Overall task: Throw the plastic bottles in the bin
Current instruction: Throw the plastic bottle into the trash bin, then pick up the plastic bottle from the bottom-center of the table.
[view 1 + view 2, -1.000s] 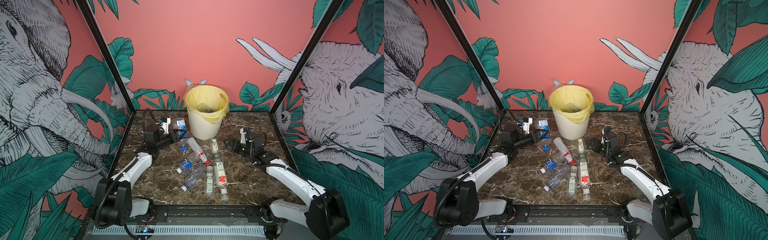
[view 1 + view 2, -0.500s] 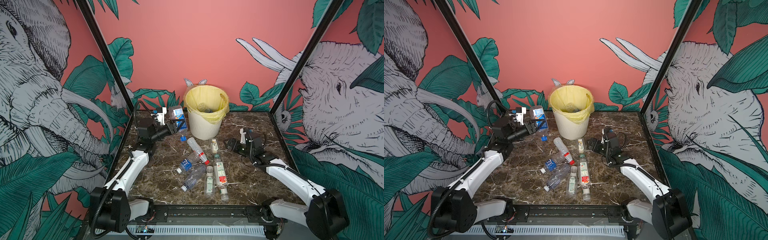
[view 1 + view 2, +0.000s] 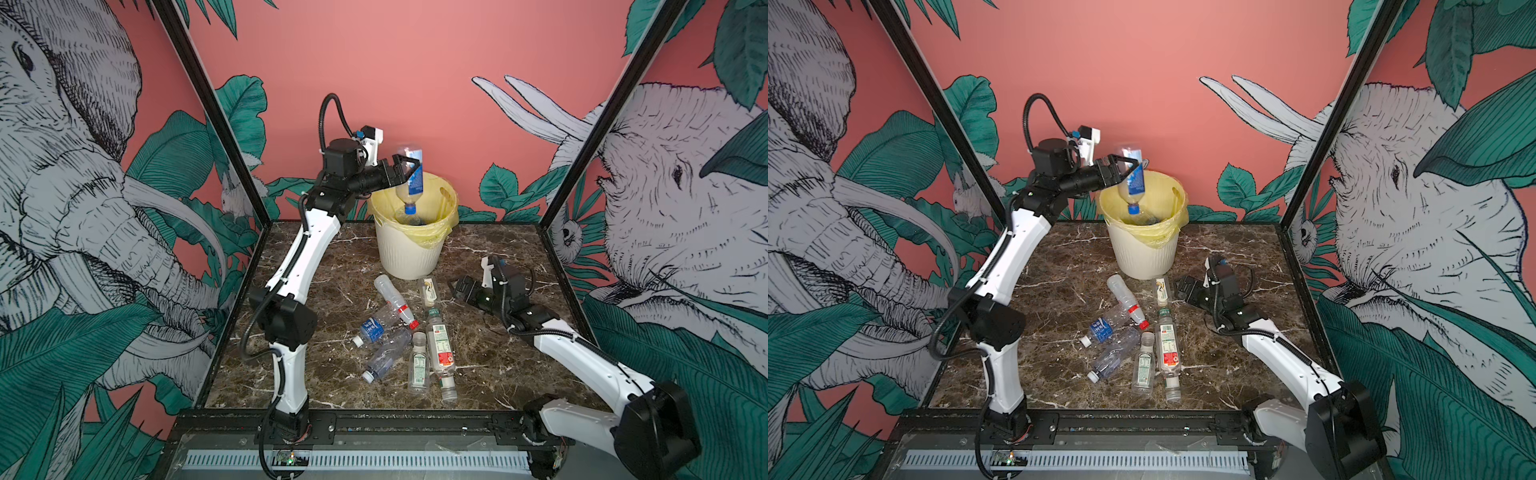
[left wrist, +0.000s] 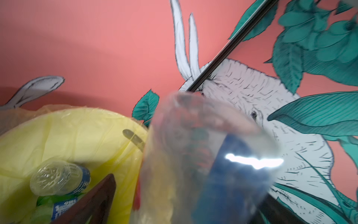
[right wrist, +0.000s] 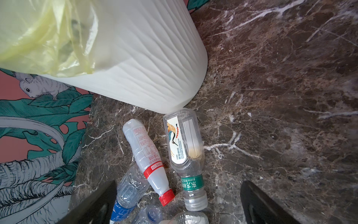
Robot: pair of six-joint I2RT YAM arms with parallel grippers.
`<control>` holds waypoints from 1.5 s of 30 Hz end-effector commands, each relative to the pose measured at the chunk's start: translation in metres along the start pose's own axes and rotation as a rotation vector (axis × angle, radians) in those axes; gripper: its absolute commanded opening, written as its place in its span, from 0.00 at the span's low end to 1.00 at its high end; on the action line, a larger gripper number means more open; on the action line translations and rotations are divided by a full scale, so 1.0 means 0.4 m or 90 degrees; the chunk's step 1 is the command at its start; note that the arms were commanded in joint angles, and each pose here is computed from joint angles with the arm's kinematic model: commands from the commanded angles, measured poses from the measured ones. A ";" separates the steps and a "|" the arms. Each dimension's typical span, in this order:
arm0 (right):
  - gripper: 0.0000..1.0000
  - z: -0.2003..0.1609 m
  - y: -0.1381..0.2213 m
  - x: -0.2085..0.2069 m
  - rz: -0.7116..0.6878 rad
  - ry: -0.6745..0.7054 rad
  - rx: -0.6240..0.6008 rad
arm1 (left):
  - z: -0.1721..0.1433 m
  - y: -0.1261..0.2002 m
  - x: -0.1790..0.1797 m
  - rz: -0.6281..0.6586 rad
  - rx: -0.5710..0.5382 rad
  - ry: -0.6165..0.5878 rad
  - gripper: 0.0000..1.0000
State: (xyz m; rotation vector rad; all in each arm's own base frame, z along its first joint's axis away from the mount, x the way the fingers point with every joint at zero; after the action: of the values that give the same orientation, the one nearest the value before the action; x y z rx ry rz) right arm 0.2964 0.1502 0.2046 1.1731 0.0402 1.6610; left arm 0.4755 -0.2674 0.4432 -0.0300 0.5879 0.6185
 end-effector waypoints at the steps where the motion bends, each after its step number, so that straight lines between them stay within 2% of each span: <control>1: 0.99 0.017 0.040 0.002 -0.009 0.014 -0.030 | 0.055 0.116 -0.007 0.053 -0.012 0.006 0.99; 6: 0.99 0.013 0.070 -0.029 -0.062 0.048 -0.036 | 0.090 0.243 -0.069 0.058 -0.045 -0.033 0.99; 10: 0.99 0.005 0.072 -0.049 -0.090 0.055 -0.029 | 0.064 0.308 -0.090 0.084 -0.041 -0.065 0.99; 14: 0.99 0.002 0.070 -0.067 -0.119 0.053 -0.026 | 0.006 0.348 -0.070 0.107 -0.027 -0.062 0.99; 25: 0.99 -0.019 0.060 -0.081 -0.138 0.060 0.013 | -0.174 0.406 0.016 0.194 0.040 -0.054 0.99; 45: 0.99 -0.048 0.078 -0.092 -0.145 0.064 0.051 | -0.346 0.432 0.089 0.240 0.092 -0.005 0.99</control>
State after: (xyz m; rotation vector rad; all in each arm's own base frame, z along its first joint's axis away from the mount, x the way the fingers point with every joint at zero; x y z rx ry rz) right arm 0.2604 0.1158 0.1761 1.1044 0.3085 1.4907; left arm 0.3398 -0.1401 0.3299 0.2344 0.6618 0.9176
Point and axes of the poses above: each gripper's point midway between its finger pads, its own y axis back along the fingers, its own x axis along the line the jaws close on, z = x × y, the point moved 4 cm from there along y, back along the fingers, and after that the axes turned 8 degrees about -y, right-handed, at the moved point
